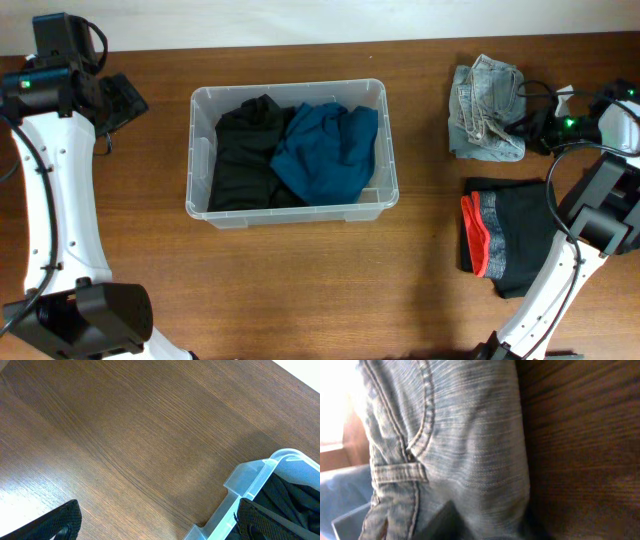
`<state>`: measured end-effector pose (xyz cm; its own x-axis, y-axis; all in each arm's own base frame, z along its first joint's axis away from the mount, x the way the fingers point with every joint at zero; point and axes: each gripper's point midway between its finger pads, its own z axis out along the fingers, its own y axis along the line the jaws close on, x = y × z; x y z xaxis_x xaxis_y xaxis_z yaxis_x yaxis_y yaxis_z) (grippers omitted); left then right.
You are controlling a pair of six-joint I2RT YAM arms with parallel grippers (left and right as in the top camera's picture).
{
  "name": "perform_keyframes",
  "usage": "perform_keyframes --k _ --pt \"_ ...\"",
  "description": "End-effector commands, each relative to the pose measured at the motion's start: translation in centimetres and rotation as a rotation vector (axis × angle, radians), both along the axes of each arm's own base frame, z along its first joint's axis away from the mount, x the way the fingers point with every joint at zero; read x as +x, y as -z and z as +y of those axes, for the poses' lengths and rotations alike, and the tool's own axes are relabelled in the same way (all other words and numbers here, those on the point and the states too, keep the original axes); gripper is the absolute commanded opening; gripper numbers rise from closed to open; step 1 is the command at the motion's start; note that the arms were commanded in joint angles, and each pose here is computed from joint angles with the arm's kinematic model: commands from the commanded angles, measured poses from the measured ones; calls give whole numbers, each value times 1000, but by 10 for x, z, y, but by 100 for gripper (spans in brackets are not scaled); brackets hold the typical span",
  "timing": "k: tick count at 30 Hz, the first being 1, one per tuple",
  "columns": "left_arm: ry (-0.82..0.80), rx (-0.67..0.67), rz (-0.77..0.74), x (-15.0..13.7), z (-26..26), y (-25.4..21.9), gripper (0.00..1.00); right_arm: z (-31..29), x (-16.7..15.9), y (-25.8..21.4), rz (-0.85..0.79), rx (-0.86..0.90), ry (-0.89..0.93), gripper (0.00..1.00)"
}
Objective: Pack container
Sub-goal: 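Lower the right gripper onto the denim garment's right edge and close, then lift the denim garment with the right gripper and carry it over the bin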
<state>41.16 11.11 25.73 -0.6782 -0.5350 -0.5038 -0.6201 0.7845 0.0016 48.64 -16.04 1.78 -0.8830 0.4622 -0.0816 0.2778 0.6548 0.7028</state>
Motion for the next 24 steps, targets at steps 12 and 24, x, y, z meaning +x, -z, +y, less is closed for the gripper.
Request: perform_keyframes --k 12,24 --pt "-16 3 -28 -3 2 -10 100 15 11 -7 -65 93 -17 7" --pt "-16 2 -27 -3 2 -10 99 27 25 -100 -291 391 -1 4"
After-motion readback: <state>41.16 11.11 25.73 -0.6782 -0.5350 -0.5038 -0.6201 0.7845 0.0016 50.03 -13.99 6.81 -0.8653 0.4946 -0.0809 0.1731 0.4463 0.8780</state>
